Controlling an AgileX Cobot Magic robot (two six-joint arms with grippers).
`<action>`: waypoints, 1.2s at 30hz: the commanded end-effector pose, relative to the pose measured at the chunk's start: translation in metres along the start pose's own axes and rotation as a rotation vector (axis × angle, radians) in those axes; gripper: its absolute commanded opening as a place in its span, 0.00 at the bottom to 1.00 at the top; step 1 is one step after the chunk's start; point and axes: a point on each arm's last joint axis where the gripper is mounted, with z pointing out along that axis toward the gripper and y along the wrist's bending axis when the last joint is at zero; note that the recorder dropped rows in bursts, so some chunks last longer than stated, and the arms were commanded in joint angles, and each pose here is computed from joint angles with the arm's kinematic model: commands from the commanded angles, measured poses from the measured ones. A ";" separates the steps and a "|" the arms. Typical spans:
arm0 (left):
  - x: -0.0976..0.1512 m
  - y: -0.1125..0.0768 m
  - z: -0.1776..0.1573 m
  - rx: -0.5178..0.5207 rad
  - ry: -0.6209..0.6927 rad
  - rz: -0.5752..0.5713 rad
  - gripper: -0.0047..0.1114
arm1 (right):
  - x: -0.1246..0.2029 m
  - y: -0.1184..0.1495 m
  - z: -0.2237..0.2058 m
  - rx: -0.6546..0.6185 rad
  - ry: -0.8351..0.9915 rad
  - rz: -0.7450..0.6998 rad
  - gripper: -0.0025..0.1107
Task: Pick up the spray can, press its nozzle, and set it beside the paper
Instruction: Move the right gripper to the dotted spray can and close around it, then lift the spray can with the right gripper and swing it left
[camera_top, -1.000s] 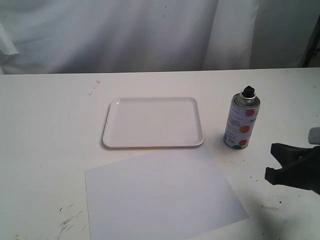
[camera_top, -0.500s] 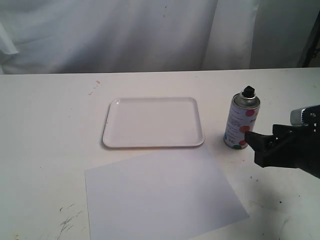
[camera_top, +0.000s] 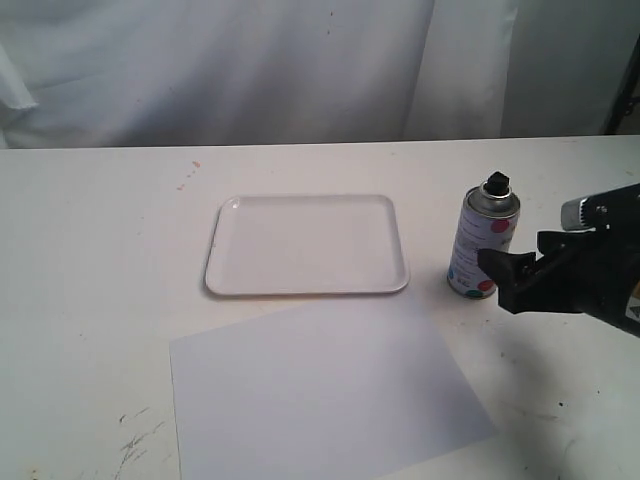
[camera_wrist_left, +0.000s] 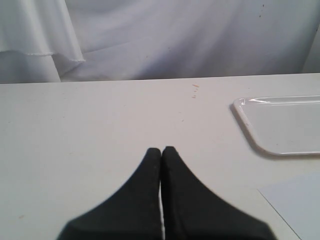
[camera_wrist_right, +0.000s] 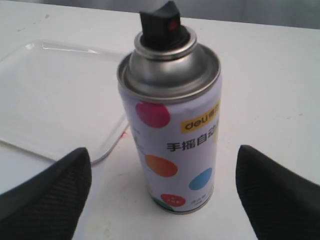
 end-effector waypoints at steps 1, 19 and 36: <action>-0.001 0.000 0.000 -0.002 -0.011 -0.003 0.04 | 0.005 0.000 0.007 -0.032 -0.017 0.009 0.68; -0.001 0.000 0.000 -0.002 -0.011 -0.006 0.04 | 0.005 -0.018 0.047 -0.031 -0.016 0.009 0.74; -0.001 0.000 0.000 -0.002 -0.011 -0.005 0.04 | 0.004 -0.019 0.074 -0.051 -0.034 0.004 0.72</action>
